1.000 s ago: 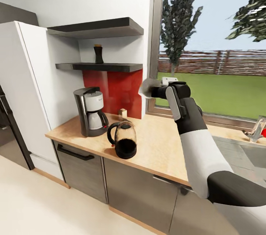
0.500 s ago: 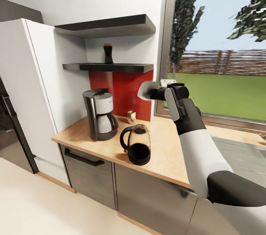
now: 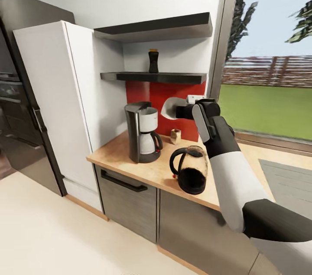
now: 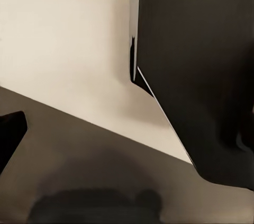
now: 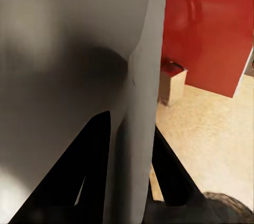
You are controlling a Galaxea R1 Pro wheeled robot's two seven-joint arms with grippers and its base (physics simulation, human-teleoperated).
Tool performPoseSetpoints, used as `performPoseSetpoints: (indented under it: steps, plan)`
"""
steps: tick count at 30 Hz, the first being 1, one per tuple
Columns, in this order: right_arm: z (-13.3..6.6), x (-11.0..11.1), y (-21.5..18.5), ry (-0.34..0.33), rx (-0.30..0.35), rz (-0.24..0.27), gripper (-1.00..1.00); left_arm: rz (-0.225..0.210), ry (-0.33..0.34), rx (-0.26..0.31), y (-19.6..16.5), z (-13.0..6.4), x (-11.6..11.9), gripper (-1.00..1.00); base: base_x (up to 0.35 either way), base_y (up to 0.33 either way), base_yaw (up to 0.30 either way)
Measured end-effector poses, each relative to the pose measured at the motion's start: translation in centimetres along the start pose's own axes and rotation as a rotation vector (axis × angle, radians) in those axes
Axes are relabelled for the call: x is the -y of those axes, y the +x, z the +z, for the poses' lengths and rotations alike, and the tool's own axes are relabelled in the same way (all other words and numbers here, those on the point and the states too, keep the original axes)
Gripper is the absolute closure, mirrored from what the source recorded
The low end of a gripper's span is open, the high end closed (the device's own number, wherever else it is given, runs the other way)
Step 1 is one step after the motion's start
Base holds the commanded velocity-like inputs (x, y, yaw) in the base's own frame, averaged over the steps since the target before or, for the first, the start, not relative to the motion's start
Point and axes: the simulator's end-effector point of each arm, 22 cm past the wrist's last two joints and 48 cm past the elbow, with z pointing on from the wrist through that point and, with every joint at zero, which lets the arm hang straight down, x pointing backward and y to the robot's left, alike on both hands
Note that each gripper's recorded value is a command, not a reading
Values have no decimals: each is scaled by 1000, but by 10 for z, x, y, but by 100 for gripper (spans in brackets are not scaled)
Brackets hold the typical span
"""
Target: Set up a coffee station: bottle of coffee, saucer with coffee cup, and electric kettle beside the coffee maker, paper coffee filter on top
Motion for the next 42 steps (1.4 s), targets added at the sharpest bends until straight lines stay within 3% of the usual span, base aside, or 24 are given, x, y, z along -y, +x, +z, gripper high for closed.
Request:
performPoseSetpoints:
  steps: [21, 34, 42]
  plan:
    - [0, 0, -1, -2, 4, 4, 100, 0, 3, 1, 0, 0, 2, -100, 202, 159, 4]
    - [-3, -35, 0, -165, -2, 7, 100, 1, 3, 1, 0, 0, 2, -100, 1, 1, 0]
    - [-2, -3, 3, -204, -12, -3, 100, 6, 2, 1, 0, 0, 1, -100, 47, 0, 0]
